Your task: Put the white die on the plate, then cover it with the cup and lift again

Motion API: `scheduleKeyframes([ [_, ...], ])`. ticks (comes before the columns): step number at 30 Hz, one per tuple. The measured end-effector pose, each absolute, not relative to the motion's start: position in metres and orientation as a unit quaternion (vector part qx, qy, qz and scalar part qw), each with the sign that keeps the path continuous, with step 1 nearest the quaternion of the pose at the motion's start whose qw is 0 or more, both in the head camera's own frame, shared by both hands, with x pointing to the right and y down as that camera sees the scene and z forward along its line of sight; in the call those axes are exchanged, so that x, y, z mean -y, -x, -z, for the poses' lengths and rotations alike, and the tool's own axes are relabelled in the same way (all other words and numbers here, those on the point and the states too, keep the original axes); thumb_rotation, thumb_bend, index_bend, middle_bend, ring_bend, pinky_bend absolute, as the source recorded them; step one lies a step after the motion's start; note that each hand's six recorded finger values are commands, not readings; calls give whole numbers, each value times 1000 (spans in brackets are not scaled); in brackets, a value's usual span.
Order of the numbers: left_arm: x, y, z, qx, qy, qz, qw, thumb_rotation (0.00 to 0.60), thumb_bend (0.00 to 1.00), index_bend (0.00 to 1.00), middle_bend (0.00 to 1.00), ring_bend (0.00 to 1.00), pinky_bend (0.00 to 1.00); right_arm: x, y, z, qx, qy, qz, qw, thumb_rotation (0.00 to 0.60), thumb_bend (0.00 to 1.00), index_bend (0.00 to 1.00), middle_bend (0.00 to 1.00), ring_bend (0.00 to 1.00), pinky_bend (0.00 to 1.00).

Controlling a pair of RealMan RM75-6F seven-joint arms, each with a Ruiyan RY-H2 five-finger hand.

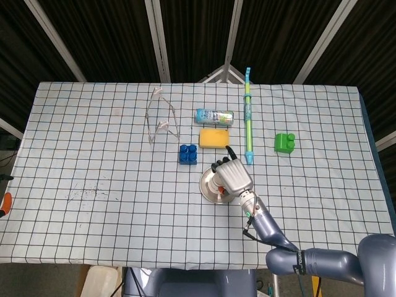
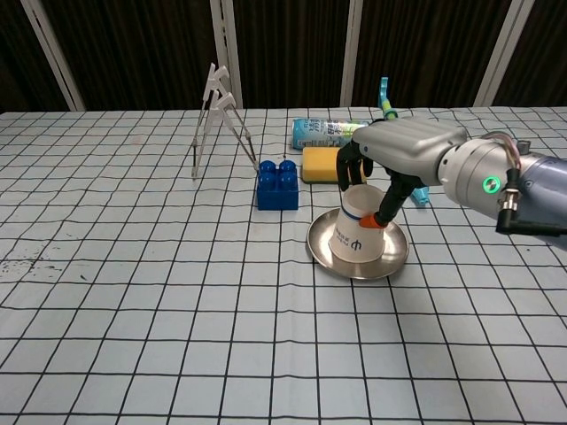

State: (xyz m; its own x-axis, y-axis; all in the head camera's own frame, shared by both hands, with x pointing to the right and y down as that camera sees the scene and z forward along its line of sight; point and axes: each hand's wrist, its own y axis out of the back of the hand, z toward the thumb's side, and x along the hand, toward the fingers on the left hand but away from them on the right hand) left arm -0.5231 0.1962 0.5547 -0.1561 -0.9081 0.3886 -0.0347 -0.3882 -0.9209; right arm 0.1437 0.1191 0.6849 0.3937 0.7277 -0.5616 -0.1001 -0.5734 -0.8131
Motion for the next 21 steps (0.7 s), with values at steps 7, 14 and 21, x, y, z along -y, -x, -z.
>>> scheduleKeyframes([
  [7, -196, 523, -556, -428, 549, 628, 348, 600, 695, 322, 0, 0, 118, -118, -153, -687, 210, 725, -518, 403, 600, 383, 447, 554, 341, 0],
  [14, -196, 522, -557, -426, 548, 630, 348, 600, 695, 323, 0, 0, 119, -119, -156, -687, 208, 727, -518, 400, 600, 325, 431, 553, 341, 0],
  [21, -196, 522, -557, -425, 549, 630, 348, 600, 695, 324, 0, 0, 118, -121, -156, -687, 205, 730, -517, 396, 600, 325, 431, 553, 341, 0],
])
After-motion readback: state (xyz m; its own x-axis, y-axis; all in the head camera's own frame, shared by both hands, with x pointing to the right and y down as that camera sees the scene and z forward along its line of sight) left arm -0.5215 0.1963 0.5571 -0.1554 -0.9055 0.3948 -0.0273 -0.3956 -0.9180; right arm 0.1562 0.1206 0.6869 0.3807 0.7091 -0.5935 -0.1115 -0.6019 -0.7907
